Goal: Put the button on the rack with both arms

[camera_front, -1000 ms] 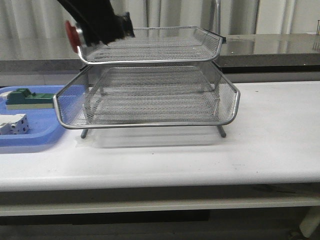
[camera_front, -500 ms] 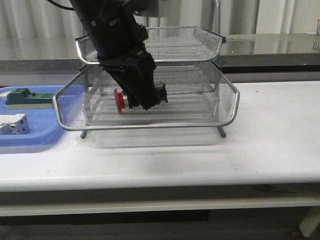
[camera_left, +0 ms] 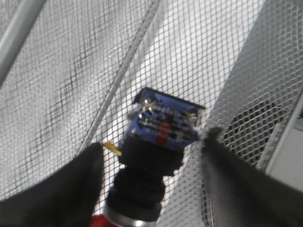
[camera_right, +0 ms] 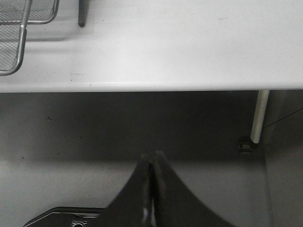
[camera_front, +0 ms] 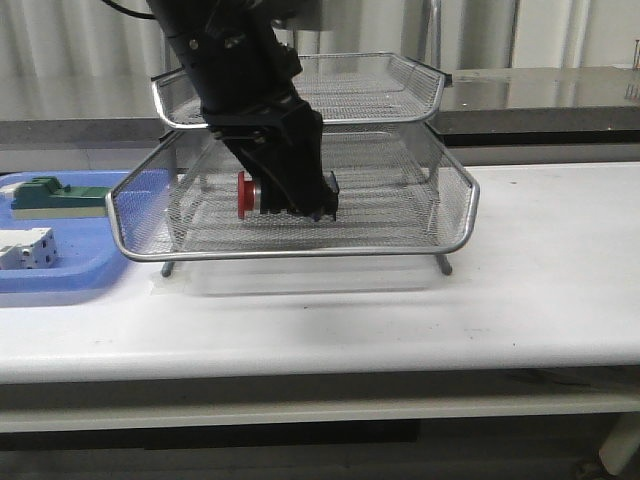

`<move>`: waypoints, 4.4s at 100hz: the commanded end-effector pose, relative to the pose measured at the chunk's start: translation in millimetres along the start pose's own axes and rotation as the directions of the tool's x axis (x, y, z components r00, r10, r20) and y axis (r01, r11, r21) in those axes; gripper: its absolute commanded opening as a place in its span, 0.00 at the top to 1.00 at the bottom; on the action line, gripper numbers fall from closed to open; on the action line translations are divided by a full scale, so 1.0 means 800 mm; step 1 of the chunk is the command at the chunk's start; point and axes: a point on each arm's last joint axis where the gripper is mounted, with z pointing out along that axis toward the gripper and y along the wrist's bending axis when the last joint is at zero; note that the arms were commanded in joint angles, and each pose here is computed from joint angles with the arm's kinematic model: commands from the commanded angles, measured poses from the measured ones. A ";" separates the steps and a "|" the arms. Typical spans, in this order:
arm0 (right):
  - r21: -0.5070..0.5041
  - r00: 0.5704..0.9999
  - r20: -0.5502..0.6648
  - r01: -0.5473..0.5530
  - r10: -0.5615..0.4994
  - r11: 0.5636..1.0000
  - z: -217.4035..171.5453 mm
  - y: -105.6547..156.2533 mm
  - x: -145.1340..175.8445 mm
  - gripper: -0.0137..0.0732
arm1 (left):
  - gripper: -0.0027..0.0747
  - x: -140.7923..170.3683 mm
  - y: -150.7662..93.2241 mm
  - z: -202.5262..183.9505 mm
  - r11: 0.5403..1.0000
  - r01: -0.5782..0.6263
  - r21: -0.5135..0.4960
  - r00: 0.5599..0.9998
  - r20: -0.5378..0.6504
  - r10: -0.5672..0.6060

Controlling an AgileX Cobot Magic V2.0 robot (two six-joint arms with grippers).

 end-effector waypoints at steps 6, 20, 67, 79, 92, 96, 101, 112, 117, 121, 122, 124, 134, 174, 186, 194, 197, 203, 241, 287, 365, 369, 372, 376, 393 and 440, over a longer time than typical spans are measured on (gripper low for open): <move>0.000 0.996 0.090 0.000 0.000 1.000 -0.011 0.000 -0.015 0.92 | 0.12 -0.022 -0.006 -0.040 1.000 -0.002 -0.016 0.994 0.109 0.003; 0.000 0.996 0.090 0.000 0.000 1.000 -0.011 0.000 -0.015 0.92 | 0.12 -0.025 -0.010 -0.047 1.000 -0.002 0.016 0.995 0.095 0.001; 0.000 0.996 0.090 0.000 0.000 1.000 -0.011 0.000 -0.015 0.92 | 0.14 -0.032 -0.021 -0.108 0.996 0.032 0.083 0.999 0.017 -0.034; 0.000 0.996 0.090 0.000 0.000 1.000 -0.011 0.000 -0.015 0.92 | 0.18 -0.028 -0.020 -0.133 0.999 0.032 0.007 0.999 0.024 -0.033; 0.000 0.996 0.090 0.000 0.000 1.000 -0.011 0.000 -0.015 0.92 | 0.23 -0.022 -0.021 -0.165 0.996 0.050 -0.080 0.998 0.043 -0.047; 0.000 0.996 0.090 0.000 0.000 1.000 -0.011 0.000 -0.015 0.92 | 0.23 -0.020 -0.021 -0.176 0.993 0.052 -0.103 0.997 0.054 -0.047; 0.000 0.996 0.090 0.000 0.000 1.000 -0.011 0.000 -0.015 0.92 | 0.23 -0.016 -0.021 -0.189 0.990 0.064 -0.124 0.996 0.067 -0.056; 0.000 0.996 0.090 0.000 0.000 1.000 -0.011 0.000 -0.015 0.92 | 0.23 -0.002 -0.017 -0.217 0.983 0.105 -0.154 0.991 0.103 -0.089; 0.000 0.996 0.090 0.000 0.000 1.000 -0.011 0.000 -0.015 0.92 | 0.23 0.008 -0.013 -0.228 0.977 0.134 -0.167 0.987 0.114 -0.115; 0.000 0.996 0.090 0.000 0.000 1.000 -0.011 0.000 -0.015 0.92 | 0.23 0.016 -0.010 -0.234 0.972 0.157 -0.175 0.983 0.118 -0.138; 0.000 0.996 0.090 0.000 0.000 1.000 -0.011 0.000 -0.015 0.92 | 0.23 0.019 -0.008 -0.238 0.969 0.167 -0.181 0.982 0.123 -0.146; 0.000 0.996 0.090 0.000 0.000 1.000 -0.011 0.000 -0.015 0.92 | 0.23 0.025 -0.006 -0.242 0.966 0.178 -0.187 0.980 0.126 -0.156; 0.000 0.996 0.090 0.000 0.000 1.000 -0.011 0.000 -0.015 0.92 | 0.23 0.053 0.004 -0.258 0.945 0.243 -0.218 0.967 0.137 -0.216; 0.000 0.996 0.090 0.000 0.000 1.000 -0.011 0.000 -0.015 0.92 | 0.23 0.175 -0.001 -0.304 0.773 0.530 -0.350 0.836 0.367 -0.407; 0.000 0.996 0.090 0.000 0.000 1.000 -0.011 0.000 -0.015 0.92 | 0.23 0.202 -0.022 -0.303 0.736 0.562 -0.378 0.806 0.453 -0.382; 0.000 0.996 0.090 0.000 0.000 1.000 -0.011 0.000 -0.015 0.92 | 0.23 0.218 -0.038 -0.302 0.714 0.578 -0.395 0.779 0.527 -0.340; 0.000 0.996 0.090 0.000 0.000 1.000 -0.011 0.000 -0.015 0.92 | 0.23 0.224 -0.045 -0.299 0.707 0.584 -0.399 0.768 0.552 -0.323; 0.000 0.996 0.090 0.000 0.000 1.000 -0.011 0.000 -0.015 0.92 | 0.23 0.235 -0.055 -0.291 0.699 0.594 -0.397 0.753 0.580 -0.310; 0.000 0.996 0.090 0.000 0.000 1.000 -0.011 0.000 -0.015 0.92 | 0.23 0.306 -0.125 -0.252 0.650 0.653 -0.389 0.636 0.747 -0.193; 0.000 0.996 0.090 0.000 0.000 1.000 -0.011 0.000 -0.015 0.92 | 0.23 0.351 -0.152 -0.220 0.582 0.710 -0.395 0.502 0.865 -0.025; 0.000 0.996 0.090 0.000 0.000 1.000 -0.011 0.000 -0.015 0.92 | 0.63 0.353 -0.151 -0.215 0.577 0.714 -0.397 0.499 0.866 -0.022; 0.000 0.996 0.090 0.000 0.000 1.000 -0.011 0.000 -0.015 0.92 | 0.70 0.353 -0.151 -0.215 0.577 0.714 -0.397 0.499 0.866 -0.022; 0.000 0.996 0.090 0.000 0.000 1.000 -0.011 0.000 -0.015 0.92 | 0.75 0.353 -0.151 -0.215 0.577 0.714 -0.397 0.499 0.866 -0.022; 0.000 0.996 0.090 0.000 0.000 1.000 -0.011 0.000 -0.015 0.92 | 0.82 0.353 -0.151 -0.215 0.577 0.714 -0.397 0.499 0.866 -0.022; 0.000 0.996 0.090 0.000 0.000 1.000 -0.011 0.000 -0.015 0.92 | 0.96 0.353 -0.151 -0.215 0.577 0.714 -0.397 0.499 0.866 -0.022; -0.086 0.993 0.110 -0.029 0.039 0.996 -0.004 0.009 -0.023 0.92 | 0.96 0.353 -0.151 -0.215 0.577 0.714 -0.397 0.499 0.866 -0.022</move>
